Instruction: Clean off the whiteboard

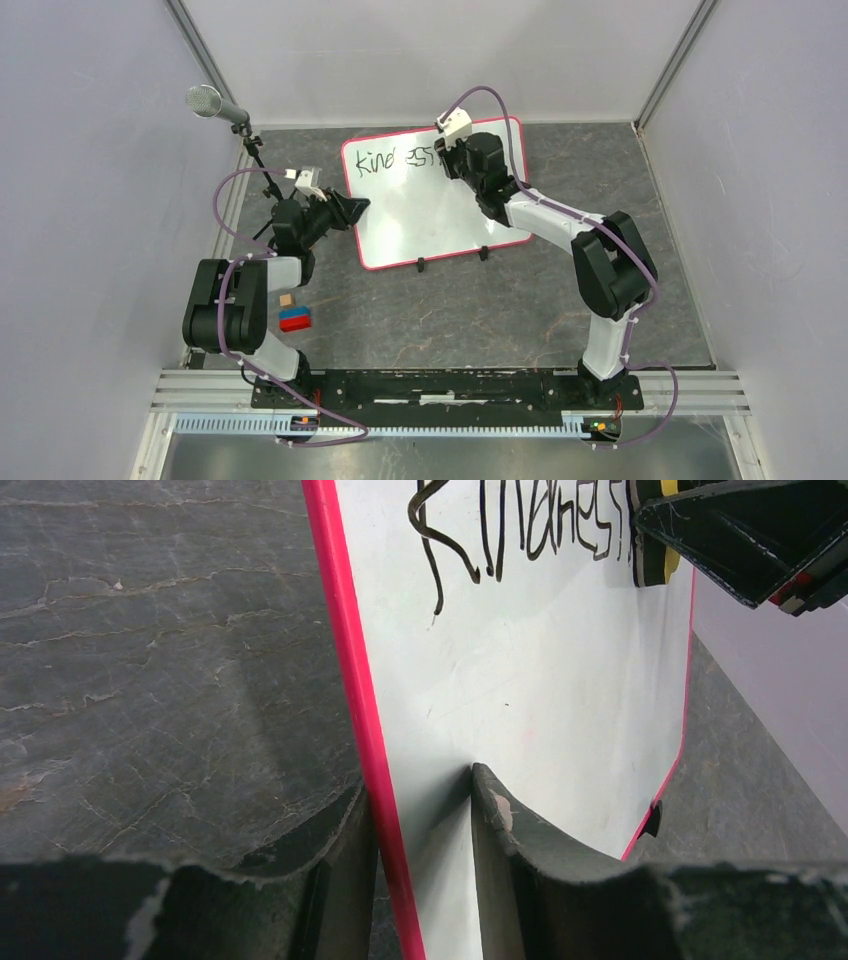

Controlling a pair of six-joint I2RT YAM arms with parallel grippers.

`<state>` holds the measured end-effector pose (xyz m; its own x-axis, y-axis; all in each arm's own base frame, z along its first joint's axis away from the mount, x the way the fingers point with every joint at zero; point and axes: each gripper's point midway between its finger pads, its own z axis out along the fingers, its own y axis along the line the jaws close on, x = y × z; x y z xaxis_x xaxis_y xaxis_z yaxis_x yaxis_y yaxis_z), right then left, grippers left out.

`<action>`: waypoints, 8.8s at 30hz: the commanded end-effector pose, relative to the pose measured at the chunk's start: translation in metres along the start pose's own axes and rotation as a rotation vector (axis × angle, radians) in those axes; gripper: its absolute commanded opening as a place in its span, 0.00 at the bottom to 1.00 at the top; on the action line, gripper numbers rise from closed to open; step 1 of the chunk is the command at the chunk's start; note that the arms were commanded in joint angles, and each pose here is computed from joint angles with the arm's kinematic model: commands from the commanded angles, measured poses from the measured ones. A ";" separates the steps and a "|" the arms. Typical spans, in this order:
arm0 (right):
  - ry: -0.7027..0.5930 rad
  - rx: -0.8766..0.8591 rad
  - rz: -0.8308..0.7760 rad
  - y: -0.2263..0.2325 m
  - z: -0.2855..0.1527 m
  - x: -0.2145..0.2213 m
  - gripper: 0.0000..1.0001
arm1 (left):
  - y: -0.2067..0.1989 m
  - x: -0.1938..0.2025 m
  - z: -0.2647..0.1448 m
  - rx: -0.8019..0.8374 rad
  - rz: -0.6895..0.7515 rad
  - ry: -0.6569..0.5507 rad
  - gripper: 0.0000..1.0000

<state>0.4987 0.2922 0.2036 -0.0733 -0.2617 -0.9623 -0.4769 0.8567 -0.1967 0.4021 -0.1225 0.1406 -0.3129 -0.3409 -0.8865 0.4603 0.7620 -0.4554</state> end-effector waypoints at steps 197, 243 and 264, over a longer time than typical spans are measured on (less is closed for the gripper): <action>-0.101 -0.056 0.146 0.098 0.011 -0.083 0.56 | -0.022 -0.016 -0.010 -0.110 0.162 -0.030 0.37; -0.095 -0.084 -0.011 0.129 0.053 -0.081 0.25 | -0.009 -0.038 0.028 0.090 0.171 -0.122 0.02; -0.026 0.128 0.092 0.031 0.044 -0.042 0.25 | 0.001 -0.036 0.020 0.004 0.271 -0.099 0.02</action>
<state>0.4863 0.4343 0.2275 -0.0361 -0.1938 -0.9804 -0.5184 0.8423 -0.1475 0.4259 -0.1327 0.1661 -0.2206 -0.3318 -0.9172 0.5205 0.7552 -0.3984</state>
